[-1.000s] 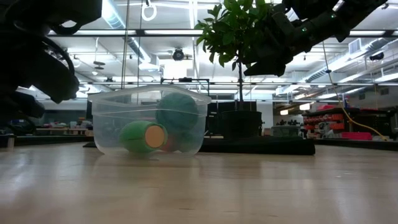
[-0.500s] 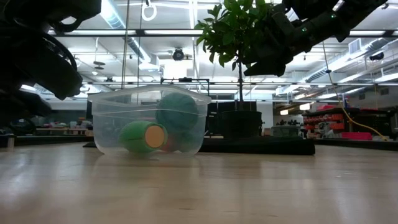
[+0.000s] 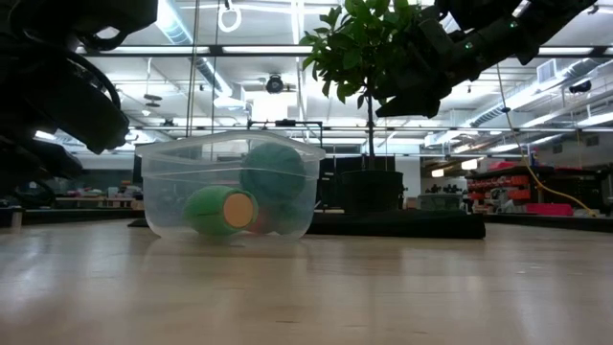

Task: Pick and placing Produce into tupperware
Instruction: Put the red dragon fruit into the transparent bin

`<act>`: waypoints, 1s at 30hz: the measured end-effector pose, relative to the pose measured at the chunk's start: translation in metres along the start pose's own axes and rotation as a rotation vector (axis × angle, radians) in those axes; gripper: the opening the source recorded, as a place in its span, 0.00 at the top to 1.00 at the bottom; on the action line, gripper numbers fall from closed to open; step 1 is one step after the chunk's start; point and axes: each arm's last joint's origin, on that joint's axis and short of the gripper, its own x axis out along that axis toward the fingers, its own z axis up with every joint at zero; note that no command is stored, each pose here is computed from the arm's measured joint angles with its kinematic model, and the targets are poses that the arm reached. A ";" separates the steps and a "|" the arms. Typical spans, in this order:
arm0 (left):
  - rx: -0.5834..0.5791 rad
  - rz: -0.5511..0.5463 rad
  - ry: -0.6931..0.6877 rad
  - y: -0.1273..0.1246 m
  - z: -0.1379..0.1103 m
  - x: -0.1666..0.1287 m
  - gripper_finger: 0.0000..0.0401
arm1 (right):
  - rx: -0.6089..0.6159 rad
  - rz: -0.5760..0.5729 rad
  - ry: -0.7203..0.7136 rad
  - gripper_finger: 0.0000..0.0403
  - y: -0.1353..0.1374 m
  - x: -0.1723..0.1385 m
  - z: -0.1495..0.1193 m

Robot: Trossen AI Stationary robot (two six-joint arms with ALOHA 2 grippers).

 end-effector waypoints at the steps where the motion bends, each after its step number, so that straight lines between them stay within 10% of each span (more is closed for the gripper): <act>1: 0.002 -0.002 0.002 0.000 0.000 0.000 0.42 | 0.000 0.000 0.000 0.28 0.000 0.000 0.000; 30: 0.029 0.080 0.046 -0.004 0.006 -0.023 0.43 | 0.000 -0.001 0.005 0.28 0.000 0.000 0.000</act>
